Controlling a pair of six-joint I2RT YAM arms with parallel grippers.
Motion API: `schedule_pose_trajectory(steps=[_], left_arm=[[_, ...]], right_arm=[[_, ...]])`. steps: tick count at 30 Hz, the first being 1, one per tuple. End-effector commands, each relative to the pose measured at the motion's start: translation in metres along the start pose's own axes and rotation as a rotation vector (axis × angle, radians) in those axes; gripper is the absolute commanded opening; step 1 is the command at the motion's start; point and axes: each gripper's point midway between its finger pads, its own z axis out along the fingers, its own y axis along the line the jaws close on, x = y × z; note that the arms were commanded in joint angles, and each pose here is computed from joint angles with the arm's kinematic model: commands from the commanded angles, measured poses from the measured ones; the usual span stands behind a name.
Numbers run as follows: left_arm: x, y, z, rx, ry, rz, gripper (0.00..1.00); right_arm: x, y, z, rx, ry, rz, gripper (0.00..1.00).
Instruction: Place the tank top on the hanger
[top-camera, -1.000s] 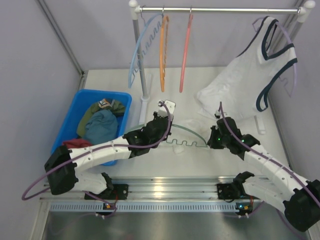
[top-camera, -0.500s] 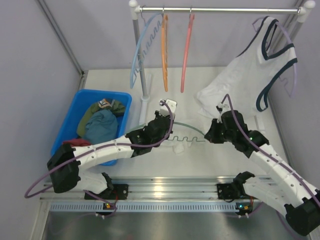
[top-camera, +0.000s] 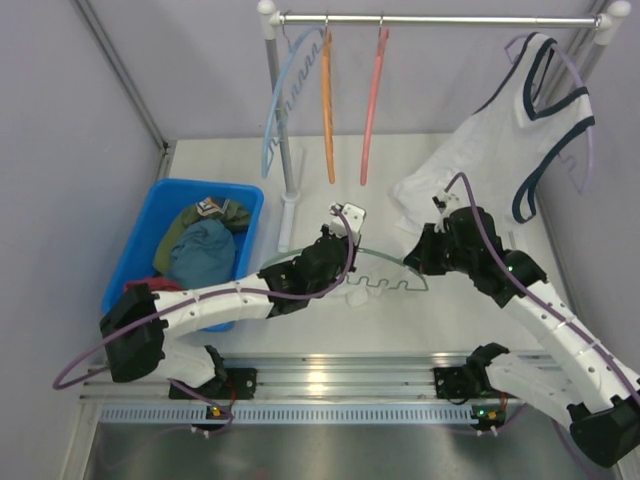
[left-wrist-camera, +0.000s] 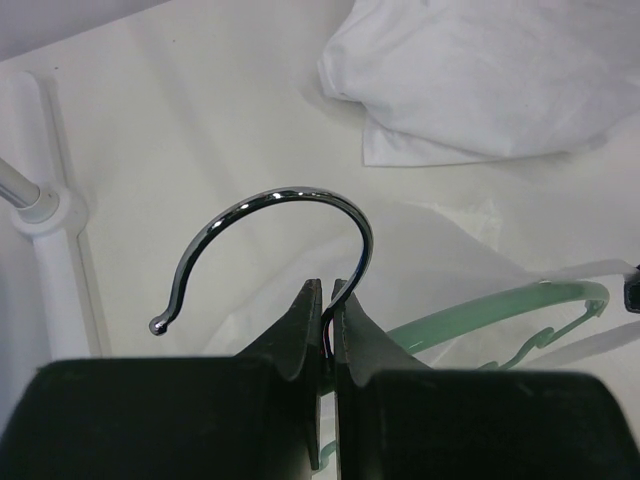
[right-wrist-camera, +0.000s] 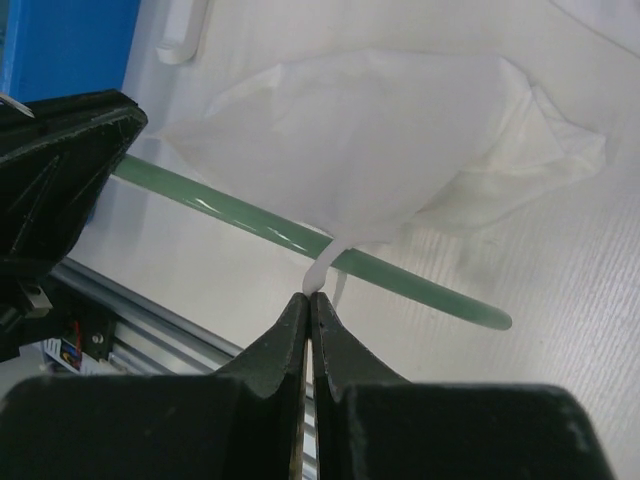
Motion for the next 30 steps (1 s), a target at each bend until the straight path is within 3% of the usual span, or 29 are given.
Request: schedule_pose_trajectory(steps=[1,14,24,30], left_arm=[[-0.048,-0.017,0.0,0.045,-0.134,-0.062,0.0],[-0.06,-0.033,-0.014,0.073,-0.156,-0.025,0.0],[-0.085,-0.03,-0.037,0.072,-0.187,-0.025,0.0],[-0.089,-0.042,-0.046,0.113,-0.188,-0.013,0.0]], right_arm=[[-0.028,0.019,-0.011,-0.052,-0.057,-0.012,0.0],[-0.061,0.031,-0.01,-0.054,-0.111,-0.043,0.0],[-0.047,0.018,0.01,-0.022,-0.062,-0.067,0.0],[-0.053,0.023,0.003,-0.052,-0.095,-0.127,0.26]])
